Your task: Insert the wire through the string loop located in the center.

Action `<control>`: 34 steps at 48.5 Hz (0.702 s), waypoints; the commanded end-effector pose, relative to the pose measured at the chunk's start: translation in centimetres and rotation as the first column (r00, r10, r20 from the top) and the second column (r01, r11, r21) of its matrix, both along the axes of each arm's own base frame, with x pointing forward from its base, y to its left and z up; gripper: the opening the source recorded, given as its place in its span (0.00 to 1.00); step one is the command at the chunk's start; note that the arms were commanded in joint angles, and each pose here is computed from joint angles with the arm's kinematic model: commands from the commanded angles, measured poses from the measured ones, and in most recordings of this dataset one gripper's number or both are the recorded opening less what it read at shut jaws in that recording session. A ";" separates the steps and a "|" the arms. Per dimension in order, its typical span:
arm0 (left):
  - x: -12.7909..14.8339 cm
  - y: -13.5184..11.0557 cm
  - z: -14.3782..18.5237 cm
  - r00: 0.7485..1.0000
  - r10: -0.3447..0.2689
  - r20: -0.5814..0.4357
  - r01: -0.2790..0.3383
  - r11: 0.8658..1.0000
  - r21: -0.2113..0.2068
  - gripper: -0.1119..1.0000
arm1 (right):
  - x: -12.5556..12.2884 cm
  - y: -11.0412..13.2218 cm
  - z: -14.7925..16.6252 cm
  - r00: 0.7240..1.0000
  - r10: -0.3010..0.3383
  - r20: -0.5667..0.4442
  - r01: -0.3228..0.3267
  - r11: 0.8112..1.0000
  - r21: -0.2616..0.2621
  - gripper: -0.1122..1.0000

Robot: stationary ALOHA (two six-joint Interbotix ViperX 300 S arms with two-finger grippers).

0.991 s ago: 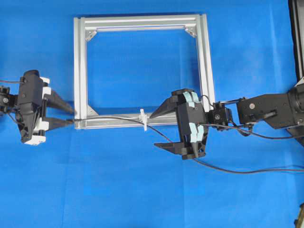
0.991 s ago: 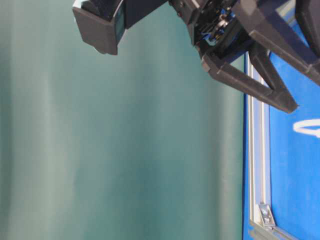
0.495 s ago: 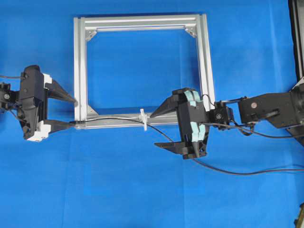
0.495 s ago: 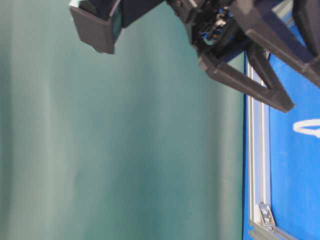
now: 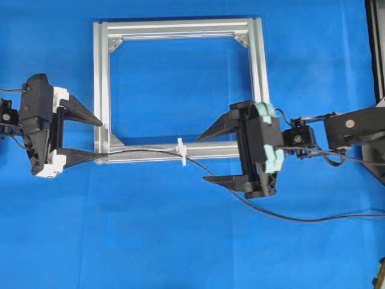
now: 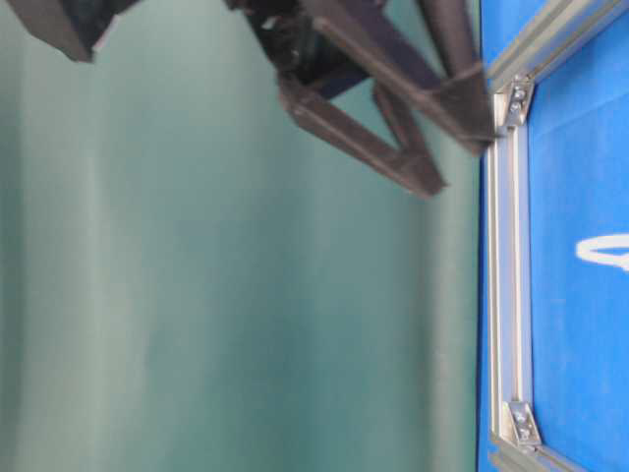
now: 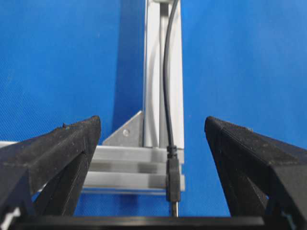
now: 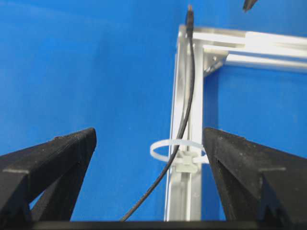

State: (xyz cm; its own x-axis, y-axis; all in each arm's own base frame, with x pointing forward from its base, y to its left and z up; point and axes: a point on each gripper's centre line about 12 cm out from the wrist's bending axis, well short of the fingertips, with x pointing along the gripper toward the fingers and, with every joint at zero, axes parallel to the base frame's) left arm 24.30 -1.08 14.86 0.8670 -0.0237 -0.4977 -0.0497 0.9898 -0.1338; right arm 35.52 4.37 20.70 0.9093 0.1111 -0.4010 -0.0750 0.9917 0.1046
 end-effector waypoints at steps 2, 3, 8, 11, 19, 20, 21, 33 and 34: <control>0.5 0.1 1.0 0.999 0.003 0.043 -0.003 1.000 0.001 0.87 | -0.2 -0.2 1.5 0.999 -0.004 0.039 0.004 1.000 0.001 0.90; 0.5 0.1 1.0 0.999 0.003 0.044 -0.004 1.000 0.001 0.87 | -0.2 -0.3 1.6 0.999 -0.005 0.039 0.005 1.000 -0.001 0.90; 0.6 0.1 1.1 0.999 0.004 0.052 -0.004 1.000 0.001 0.87 | -0.4 -0.7 1.7 0.999 -0.013 0.042 0.013 1.000 -0.004 0.90; 0.6 0.1 1.2 0.998 0.004 0.057 -0.004 1.000 0.001 0.87 | -0.6 -1.1 1.7 0.999 -0.023 0.042 0.024 1.000 -0.004 0.90; 0.6 0.1 1.2 0.998 0.005 0.060 -0.005 1.000 0.002 0.87 | -0.9 -1.6 1.6 0.998 -0.037 0.042 0.037 0.999 -0.004 0.90; 0.6 0.1 1.2 0.998 0.005 0.060 -0.005 1.000 0.002 0.87 | -1.0 -1.6 1.6 0.998 -0.037 0.042 0.037 0.999 -0.006 0.90; 0.6 0.1 1.2 0.998 0.005 0.060 -0.005 1.000 0.002 0.87 | -1.0 -1.6 1.7 0.998 -0.037 0.044 0.037 0.999 -0.004 0.90; 0.6 0.1 1.2 0.998 0.005 0.061 -0.006 1.000 0.002 0.87 | -1.0 -1.6 1.7 0.998 -0.037 0.044 0.037 0.999 -0.005 0.90; 0.6 0.1 1.2 0.998 0.005 0.060 -0.005 1.000 0.002 0.87 | -1.0 -1.6 1.6 0.998 -0.037 0.044 0.037 0.999 -0.004 0.90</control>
State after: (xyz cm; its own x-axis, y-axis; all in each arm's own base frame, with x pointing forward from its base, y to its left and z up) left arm 24.42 -1.03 15.24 0.8812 -0.0213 -0.4722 -0.0480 0.9898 -0.1341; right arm 34.43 2.76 21.43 0.9180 0.0737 -0.3898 -0.0391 0.9946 0.0960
